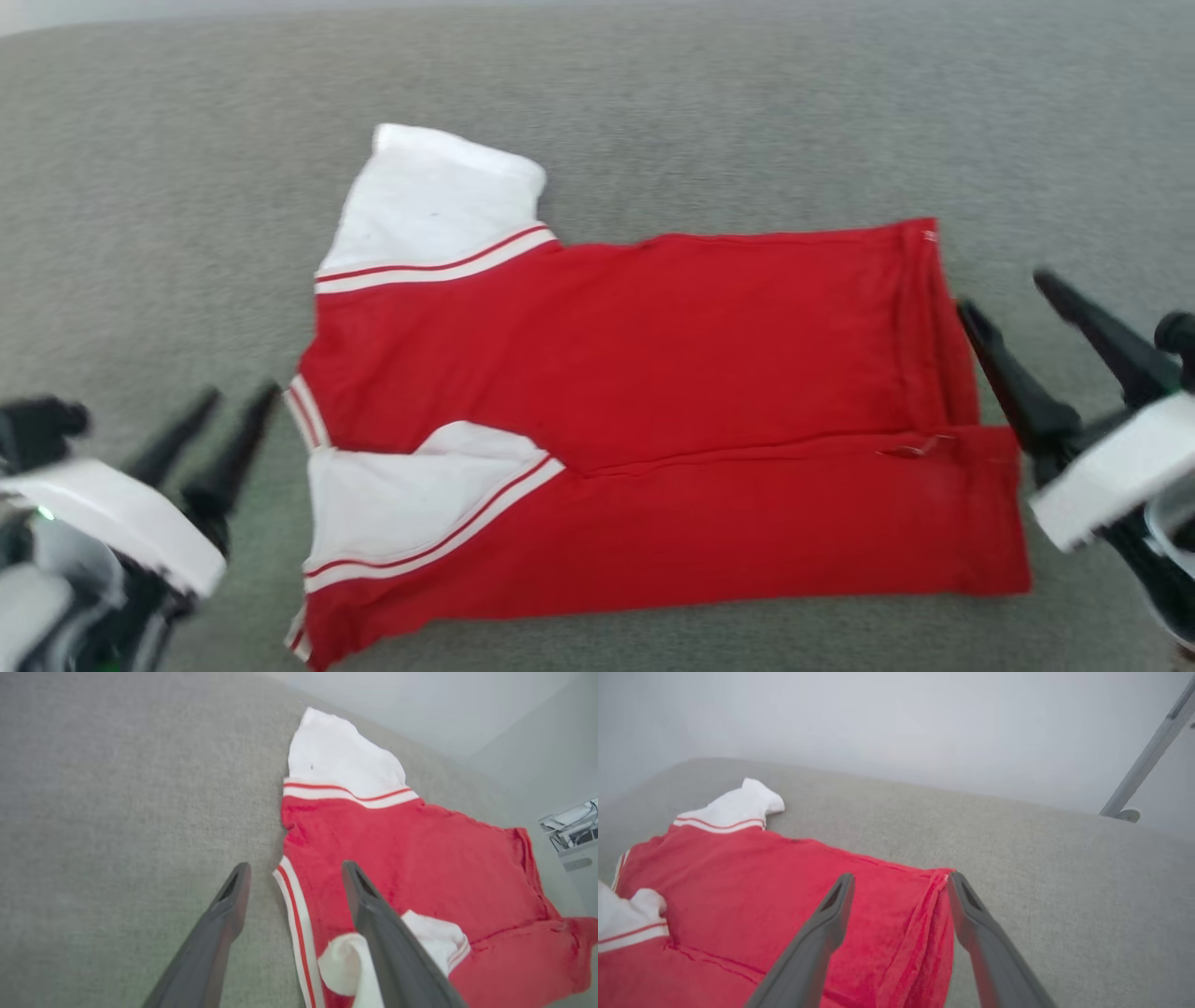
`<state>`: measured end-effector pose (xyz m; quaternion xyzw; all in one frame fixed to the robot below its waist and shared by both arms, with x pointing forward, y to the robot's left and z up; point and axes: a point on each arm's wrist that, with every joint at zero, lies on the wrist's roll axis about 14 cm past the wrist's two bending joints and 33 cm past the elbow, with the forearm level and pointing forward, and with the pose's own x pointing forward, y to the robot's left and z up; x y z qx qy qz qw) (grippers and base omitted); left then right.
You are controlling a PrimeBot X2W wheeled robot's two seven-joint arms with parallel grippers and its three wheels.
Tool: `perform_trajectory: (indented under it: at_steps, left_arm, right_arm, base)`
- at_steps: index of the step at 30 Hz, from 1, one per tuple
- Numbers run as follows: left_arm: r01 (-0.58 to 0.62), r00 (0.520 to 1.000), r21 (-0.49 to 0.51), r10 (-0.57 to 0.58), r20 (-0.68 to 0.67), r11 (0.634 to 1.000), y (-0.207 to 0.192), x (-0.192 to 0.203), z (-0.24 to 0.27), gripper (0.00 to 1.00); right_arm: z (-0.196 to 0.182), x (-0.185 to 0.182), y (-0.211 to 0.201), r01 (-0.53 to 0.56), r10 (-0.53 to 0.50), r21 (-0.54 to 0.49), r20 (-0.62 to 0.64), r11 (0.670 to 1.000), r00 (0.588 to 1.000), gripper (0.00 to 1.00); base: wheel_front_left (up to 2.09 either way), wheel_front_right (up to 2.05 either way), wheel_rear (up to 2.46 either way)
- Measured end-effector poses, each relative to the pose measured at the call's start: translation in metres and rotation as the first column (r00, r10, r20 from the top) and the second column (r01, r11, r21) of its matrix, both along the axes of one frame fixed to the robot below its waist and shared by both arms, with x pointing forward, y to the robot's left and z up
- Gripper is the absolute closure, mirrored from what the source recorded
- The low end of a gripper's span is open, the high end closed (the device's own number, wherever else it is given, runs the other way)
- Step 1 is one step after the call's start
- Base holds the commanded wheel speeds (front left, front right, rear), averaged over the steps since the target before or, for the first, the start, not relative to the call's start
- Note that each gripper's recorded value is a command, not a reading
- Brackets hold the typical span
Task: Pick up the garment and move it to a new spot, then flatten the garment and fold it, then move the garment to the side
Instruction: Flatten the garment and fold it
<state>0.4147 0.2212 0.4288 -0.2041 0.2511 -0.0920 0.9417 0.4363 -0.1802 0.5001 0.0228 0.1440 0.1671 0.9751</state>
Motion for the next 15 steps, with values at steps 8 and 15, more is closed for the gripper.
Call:
perform_trajectory:
  at_steps: [8, 15]
  left_arm:
    - [-0.020, 0.977, 0.058, 0.008, 0.215, 0.998, 0.000, 0.091, 0.042, 0.00]
    - [0.125, 0.980, 0.142, -0.145, 0.139, 0.982, -0.032, 0.153, 0.045, 0.00]
  right_arm:
    - [0.020, 0.000, -0.020, 0.131, -0.145, 0.088, 0.172, 0.987, 0.974, 0.00]
    - [0.012, -0.013, -0.054, 0.241, -0.254, 0.098, 0.157, 0.966, 0.954, 0.00]
  base:
    - [0.00, 0.00, 0.00]
    - [0.00, 0.00, 0.00]
